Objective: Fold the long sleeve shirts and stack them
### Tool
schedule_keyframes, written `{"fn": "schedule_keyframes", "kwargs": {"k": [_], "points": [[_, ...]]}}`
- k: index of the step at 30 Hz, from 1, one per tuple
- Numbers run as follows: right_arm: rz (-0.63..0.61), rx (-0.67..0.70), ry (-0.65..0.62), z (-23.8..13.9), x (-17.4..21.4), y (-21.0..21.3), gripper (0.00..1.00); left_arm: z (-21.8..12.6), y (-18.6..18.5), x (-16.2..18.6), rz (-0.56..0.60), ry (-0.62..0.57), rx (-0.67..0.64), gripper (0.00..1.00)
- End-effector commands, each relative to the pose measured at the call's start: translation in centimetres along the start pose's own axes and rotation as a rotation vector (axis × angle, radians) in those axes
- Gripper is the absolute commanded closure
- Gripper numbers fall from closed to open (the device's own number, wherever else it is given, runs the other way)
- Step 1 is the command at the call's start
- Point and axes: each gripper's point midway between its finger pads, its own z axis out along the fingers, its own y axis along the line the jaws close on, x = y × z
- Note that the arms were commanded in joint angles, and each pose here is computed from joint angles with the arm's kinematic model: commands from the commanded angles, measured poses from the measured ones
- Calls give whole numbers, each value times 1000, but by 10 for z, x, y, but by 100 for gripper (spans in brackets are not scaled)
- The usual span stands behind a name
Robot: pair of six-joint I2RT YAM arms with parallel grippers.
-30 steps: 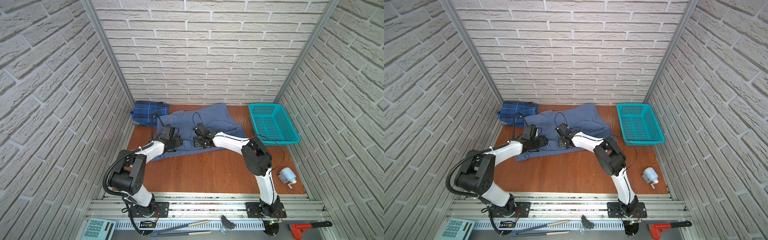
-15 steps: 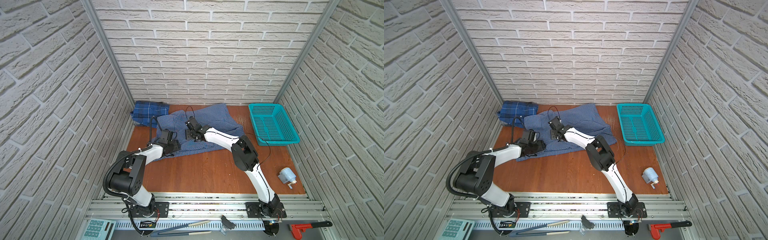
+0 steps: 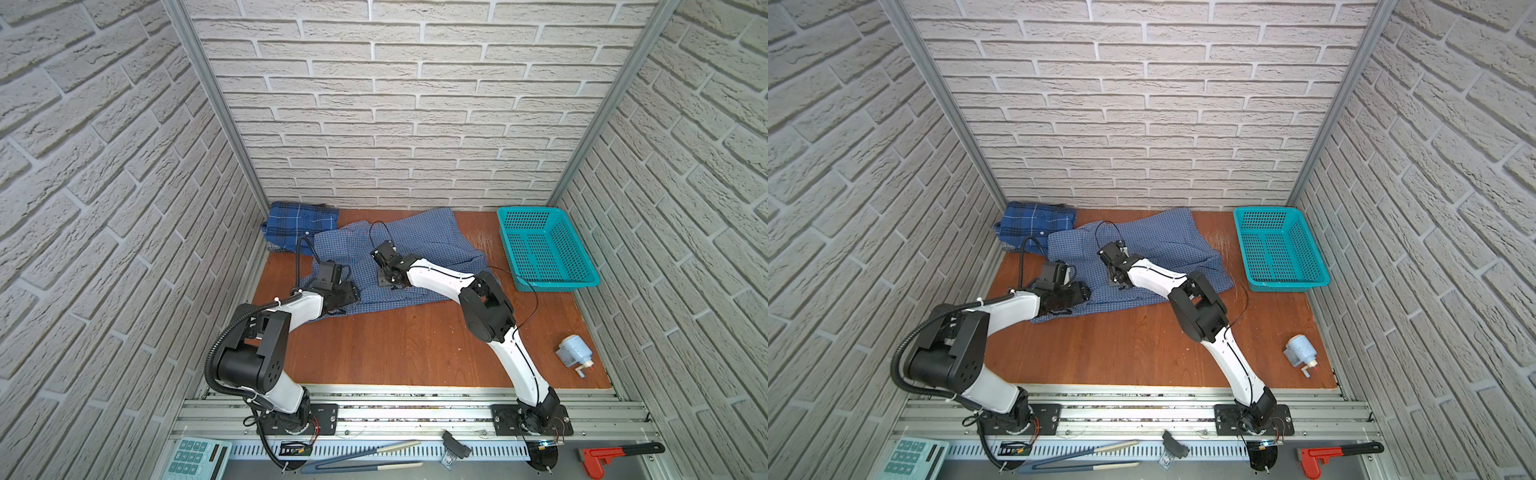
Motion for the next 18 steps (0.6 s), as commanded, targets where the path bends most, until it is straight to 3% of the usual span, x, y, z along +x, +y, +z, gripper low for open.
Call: {"fn": "schedule_keyframes", "kwargs": {"k": [1, 4, 9, 12, 18], "points": [[5, -71, -101, -67, -39, 8, 94, -11, -4, -13, 19, -24, -29, 20], [10, -67, -196, -117, -65, -4, 94, -35, -6, -33, 6, -89, -18, 16], [30, 46, -307, -186, -72, -75, 94, -68, 0, -51, 14, -147, -30, 12], [87, 42, -329, -192, -56, -130, 94, -77, 8, -53, 16, -158, -64, 9], [156, 130, -302, -155, -20, -228, 94, -61, 8, -39, 7, -115, -42, 9]]}}
